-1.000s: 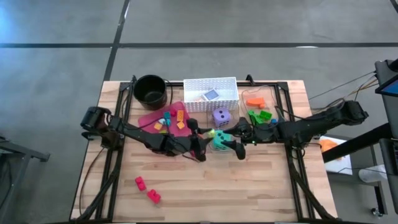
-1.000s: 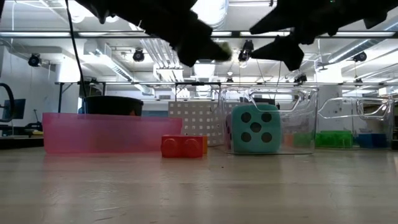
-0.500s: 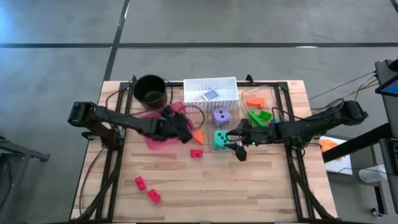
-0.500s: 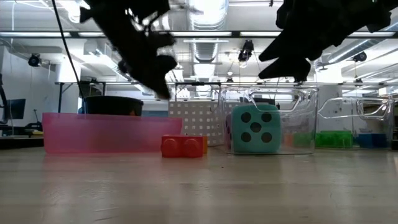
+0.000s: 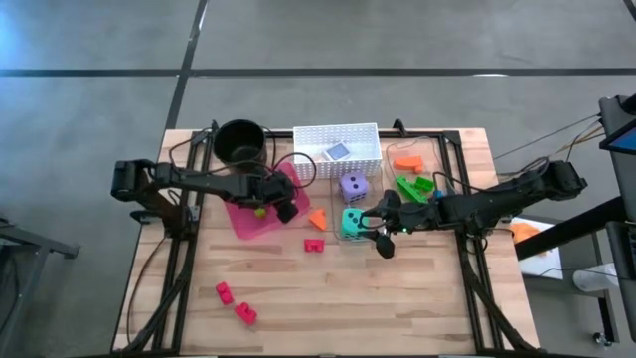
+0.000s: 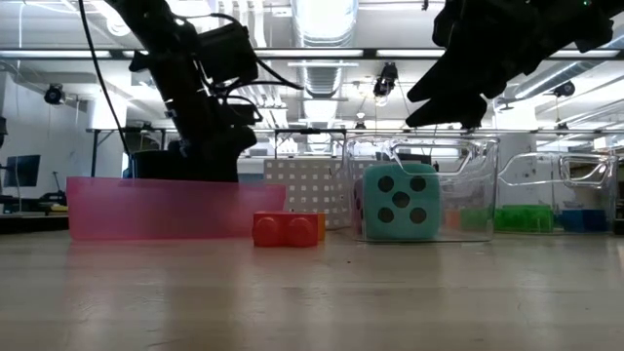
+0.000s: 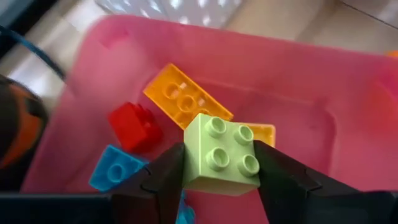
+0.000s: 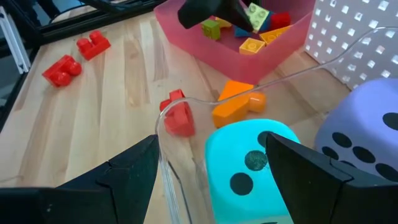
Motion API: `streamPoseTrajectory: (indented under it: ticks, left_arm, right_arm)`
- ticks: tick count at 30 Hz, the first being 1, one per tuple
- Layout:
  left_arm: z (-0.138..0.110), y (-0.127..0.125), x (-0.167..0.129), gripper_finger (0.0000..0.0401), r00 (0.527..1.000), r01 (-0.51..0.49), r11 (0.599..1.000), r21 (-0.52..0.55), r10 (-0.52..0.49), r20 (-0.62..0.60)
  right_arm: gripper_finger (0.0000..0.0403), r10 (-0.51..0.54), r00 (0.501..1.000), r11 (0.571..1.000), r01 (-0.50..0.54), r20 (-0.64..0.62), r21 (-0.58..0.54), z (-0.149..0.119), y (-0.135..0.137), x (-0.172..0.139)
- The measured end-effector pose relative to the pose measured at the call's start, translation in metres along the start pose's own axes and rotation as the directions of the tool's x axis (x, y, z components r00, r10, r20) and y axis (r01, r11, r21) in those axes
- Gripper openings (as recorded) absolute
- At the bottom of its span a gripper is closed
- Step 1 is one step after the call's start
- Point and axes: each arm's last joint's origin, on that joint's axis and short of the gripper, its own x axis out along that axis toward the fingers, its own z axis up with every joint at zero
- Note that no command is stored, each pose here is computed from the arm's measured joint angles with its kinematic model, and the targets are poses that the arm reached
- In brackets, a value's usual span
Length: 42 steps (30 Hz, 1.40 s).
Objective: Pick & Place Toys
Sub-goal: Put the light green game piece into the transparent bin, then put the top large red game piece into the top transparent bin
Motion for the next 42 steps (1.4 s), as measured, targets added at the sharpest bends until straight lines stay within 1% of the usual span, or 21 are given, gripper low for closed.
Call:
streamPoseTrajectory:
  ticks: [2, 8, 11, 14, 19, 24, 28, 30, 32, 35, 38, 40, 42]
  left_arm:
    - [0.000, 0.000, 0.000, 0.0185, 1.000, 0.024, 1.000, 0.016, -0.024, -0.013]
    - [0.000, 0.000, 0.000, 0.0232, 1.000, 0.027, 0.999, 0.030, -0.027, -0.014]
    - [0.000, 0.000, 0.000, 0.0247, 1.000, 0.028, 0.999, 0.029, -0.028, -0.012]
    - [0.000, 0.000, 0.000, 0.0251, 1.000, 0.029, 0.999, 0.030, -0.029, -0.011]
    - [0.003, 0.000, -0.005, 0.0252, 0.999, 0.040, 0.999, 0.025, -0.040, 0.009]
    - [0.007, -0.004, -0.024, 0.0252, 0.992, 0.088, 0.995, 0.036, -0.091, 0.086]
    - [0.007, -0.011, -0.043, 0.0252, 0.977, 0.142, 0.987, 0.072, -0.152, 0.152]
    - [0.006, -0.020, -0.052, 0.0252, 0.959, 0.186, 0.975, 0.120, -0.207, 0.196]
    - [0.004, -0.033, -0.059, 0.0252, 0.929, 0.249, 0.952, 0.178, -0.286, 0.233]
    - [0.001, -0.058, -0.068, 0.0252, 0.865, 0.332, 0.898, 0.289, -0.412, 0.286]
    - [-0.007, -0.082, -0.070, 0.0252, 0.816, 0.350, 0.847, 0.399, -0.485, 0.313]
    - [-0.014, -0.096, -0.067, 0.0252, 0.805, 0.347, 0.820, 0.456, -0.510, 0.304]
    - [-0.022, -0.105, -0.059, 0.0252, 0.815, 0.338, 0.808, 0.482, -0.508, 0.280]
  right_arm:
    - [0.0294, 0.000, 1.000, 1.000, 0.000, 0.000, 0.000, 0.000, 0.000, 0.000]
    - [0.0294, 0.000, 1.000, 1.000, 0.000, 0.001, 0.000, 0.000, 0.000, 0.000]
    - [0.0294, 0.000, 1.000, 1.000, 0.000, 0.001, 0.000, 0.000, 0.000, 0.000]
    - [0.0294, -0.001, 1.000, 1.000, 0.001, 0.001, -0.021, 0.000, 0.000, 0.000]
    - [0.0294, -0.005, 1.000, 0.993, 0.006, 0.013, -0.116, 0.001, 0.000, 0.000]
    - [0.0294, -0.019, 0.999, 0.979, 0.026, 0.041, -0.202, 0.003, 0.000, 0.000]
    - [0.0294, -0.016, 0.999, 0.971, 0.026, 0.045, -0.237, 0.004, 0.000, 0.000]
    - [0.0294, -0.009, 0.998, 0.969, 0.025, 0.065, -0.245, 0.006, 0.001, 0.000]
    - [0.0294, 0.000, 0.996, 0.970, 0.022, 0.091, -0.243, 0.009, 0.001, 0.000]
    - [0.0294, 0.012, 0.991, 0.966, 0.022, 0.130, -0.256, 0.013, 0.002, 0.000]
    - [0.0294, 0.017, 0.988, 0.958, 0.028, 0.154, -0.286, 0.015, 0.002, 0.000]
    - [0.0294, 0.016, 0.987, 0.951, 0.034, 0.158, -0.307, 0.016, 0.001, 0.000]
    - [0.0294, 0.014, 0.987, 0.947, 0.039, 0.163, -0.319, 0.017, 0.000, 0.000]
